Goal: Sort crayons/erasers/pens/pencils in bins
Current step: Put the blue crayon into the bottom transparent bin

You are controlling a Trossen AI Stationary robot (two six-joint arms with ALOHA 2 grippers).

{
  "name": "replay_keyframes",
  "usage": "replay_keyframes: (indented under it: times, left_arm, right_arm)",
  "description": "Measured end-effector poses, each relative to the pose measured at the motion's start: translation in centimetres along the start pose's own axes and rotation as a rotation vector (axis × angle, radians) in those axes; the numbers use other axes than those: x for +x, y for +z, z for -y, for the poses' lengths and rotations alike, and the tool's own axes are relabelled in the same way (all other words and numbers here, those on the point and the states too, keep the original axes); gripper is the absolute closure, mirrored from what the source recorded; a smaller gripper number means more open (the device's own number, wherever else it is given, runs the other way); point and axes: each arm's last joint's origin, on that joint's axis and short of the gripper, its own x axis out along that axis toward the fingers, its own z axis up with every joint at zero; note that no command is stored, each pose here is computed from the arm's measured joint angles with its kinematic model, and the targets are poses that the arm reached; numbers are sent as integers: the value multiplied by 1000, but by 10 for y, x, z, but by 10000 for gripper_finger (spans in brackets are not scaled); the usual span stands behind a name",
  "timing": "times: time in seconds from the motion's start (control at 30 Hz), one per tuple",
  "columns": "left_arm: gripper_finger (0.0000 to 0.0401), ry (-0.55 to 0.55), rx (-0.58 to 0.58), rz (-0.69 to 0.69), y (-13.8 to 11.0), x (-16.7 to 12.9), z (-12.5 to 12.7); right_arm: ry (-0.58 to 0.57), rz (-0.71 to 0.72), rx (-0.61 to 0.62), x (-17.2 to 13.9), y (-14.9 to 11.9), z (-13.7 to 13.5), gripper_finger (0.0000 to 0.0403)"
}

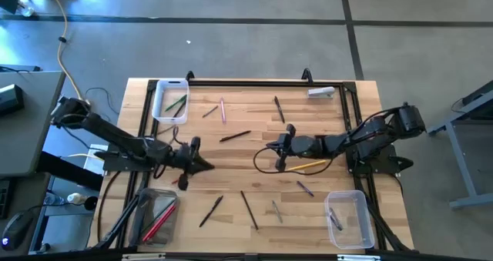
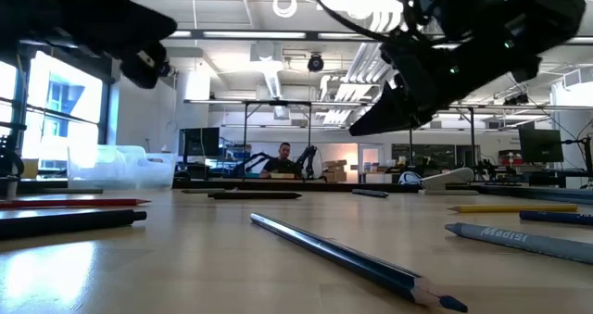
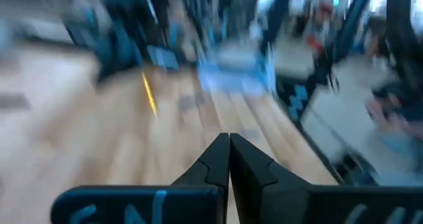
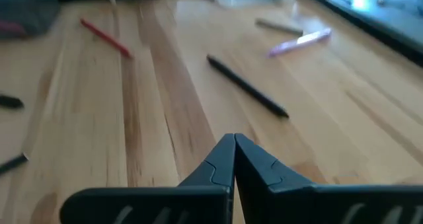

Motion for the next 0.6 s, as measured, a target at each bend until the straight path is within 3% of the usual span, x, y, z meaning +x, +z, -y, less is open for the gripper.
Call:
replay_keyframes:
  times: [0.23,0.43,0.6]
  left_arm:
    - [401,104,109,175,-1,0,-27]
    - [401,188,167,175,1,1,-44]
    - [401,161,125,171,2,1,-51]
  right_arm:
    - [-14,-310,-35,-1,34,-24,403]
    - [-32,-550,88,-28,46,-53,403]
    - [-44,-687,269,-50,35,-76,392]
